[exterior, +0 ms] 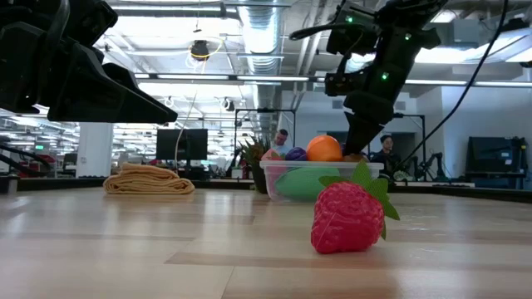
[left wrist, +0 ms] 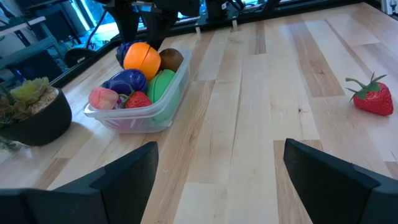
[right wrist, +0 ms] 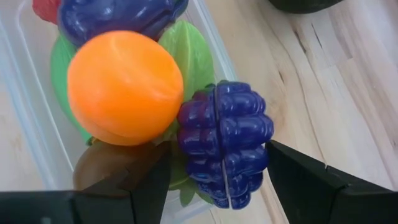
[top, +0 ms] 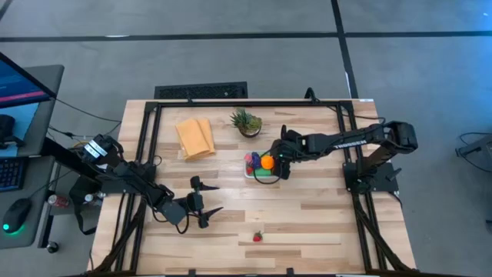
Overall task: Pick and placing Produce into tupperware
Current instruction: Put the purple grapes into the transparent container
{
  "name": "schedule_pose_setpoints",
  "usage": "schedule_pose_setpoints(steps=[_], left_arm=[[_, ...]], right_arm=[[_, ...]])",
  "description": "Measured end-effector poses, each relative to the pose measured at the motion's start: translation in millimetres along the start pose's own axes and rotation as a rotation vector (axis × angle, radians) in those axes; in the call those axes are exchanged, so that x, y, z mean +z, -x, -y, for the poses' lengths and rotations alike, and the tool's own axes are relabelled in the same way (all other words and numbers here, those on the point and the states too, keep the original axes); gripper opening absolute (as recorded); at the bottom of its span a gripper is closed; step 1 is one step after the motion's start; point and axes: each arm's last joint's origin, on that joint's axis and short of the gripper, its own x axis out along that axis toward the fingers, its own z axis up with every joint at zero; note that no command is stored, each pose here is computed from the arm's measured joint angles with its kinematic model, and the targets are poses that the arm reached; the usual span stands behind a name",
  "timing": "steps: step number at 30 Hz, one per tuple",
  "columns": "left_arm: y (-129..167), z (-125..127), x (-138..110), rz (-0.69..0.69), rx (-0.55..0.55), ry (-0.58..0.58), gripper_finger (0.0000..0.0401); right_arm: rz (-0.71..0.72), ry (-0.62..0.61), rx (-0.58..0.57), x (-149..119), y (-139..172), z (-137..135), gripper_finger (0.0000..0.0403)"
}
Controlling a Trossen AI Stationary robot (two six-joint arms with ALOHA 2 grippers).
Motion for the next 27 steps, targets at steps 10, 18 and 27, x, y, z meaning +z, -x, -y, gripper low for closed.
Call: schedule_pose_setpoints(steps=[10,18,27], left_arm=[[0.0,0.0,0.0,0.000,0.000,0.001,0.0336],[0.0,0.0,0.0,0.000,0.000,0.001,0.0336],[0.0,-0.7,0.1,0.004,0.024,0.001,0.0336]], right_arm=[[0.004,0.006,0.015,4.7,3.8,-0.2,0.0251],[0.000,0.007,0.014,4.3,3.8,-0.1,0.0251],[-0.022,0.008,0.011,2.1,3.9,0.2,0.0251]])
